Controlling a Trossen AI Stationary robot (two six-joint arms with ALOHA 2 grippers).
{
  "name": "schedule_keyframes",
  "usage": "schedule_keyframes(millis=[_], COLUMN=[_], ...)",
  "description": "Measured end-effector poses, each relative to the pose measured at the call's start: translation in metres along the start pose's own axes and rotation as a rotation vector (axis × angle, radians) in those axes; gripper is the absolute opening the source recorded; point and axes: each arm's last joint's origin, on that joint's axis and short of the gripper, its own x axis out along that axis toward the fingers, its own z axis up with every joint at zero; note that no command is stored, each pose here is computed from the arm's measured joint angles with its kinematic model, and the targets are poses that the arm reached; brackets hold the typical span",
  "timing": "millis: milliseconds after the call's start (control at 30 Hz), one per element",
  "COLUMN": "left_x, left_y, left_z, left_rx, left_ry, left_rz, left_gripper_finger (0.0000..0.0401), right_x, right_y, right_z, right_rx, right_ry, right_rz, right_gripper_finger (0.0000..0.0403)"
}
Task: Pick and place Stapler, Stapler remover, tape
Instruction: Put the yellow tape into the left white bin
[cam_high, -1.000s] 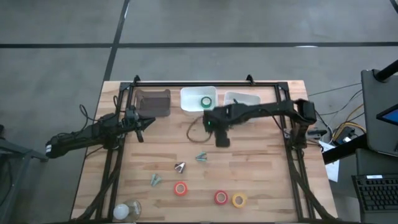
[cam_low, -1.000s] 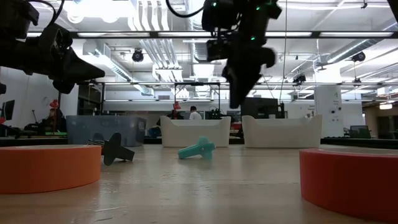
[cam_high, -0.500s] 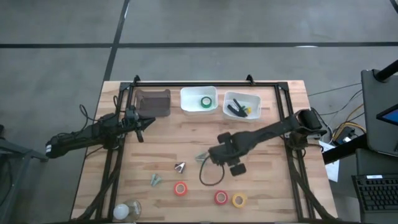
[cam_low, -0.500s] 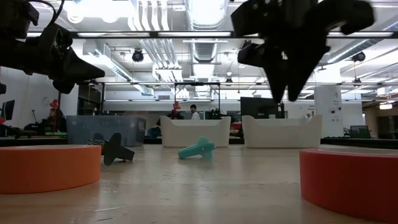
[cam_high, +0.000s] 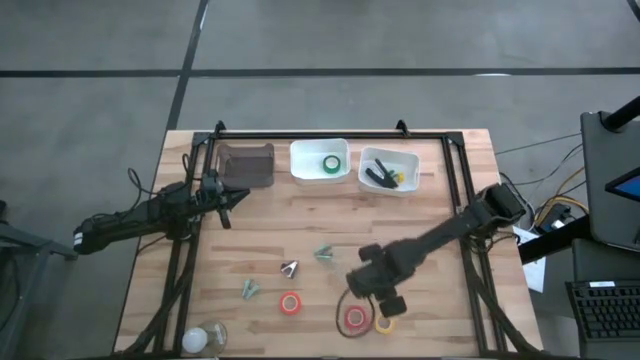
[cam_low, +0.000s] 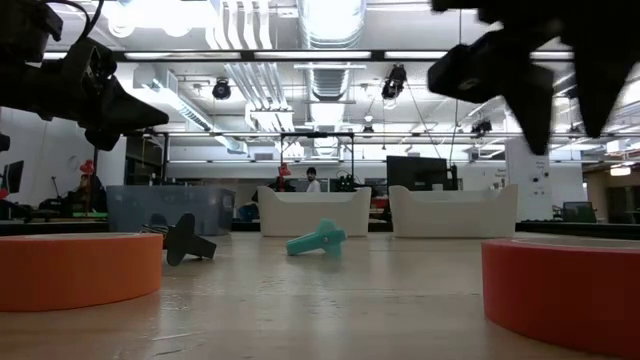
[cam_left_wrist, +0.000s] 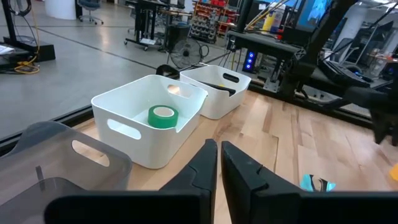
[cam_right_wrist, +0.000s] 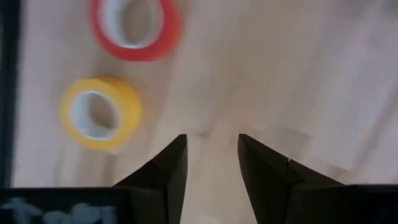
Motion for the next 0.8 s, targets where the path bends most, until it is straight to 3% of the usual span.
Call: schedule_keyframes(millis=[300,800], left_x=[0.000,0.000], left_y=[0.000,0.000], left_z=[0.000,0.000], left_rx=[0.000,0.000], left_ry=[0.000,0.000], left_rz=[0.000,0.000], left_gripper_finger=[0.0024,0.0025], right_x=[0.017,0.038], right_y=[0.030,0.055], right_z=[-0.010,-0.020], right_rx=[0.064,0.165], right_ry=[-0.027,-0.062], right_rz=[0.030,0.071], right_gripper_finger=[0.0123,0.0152])
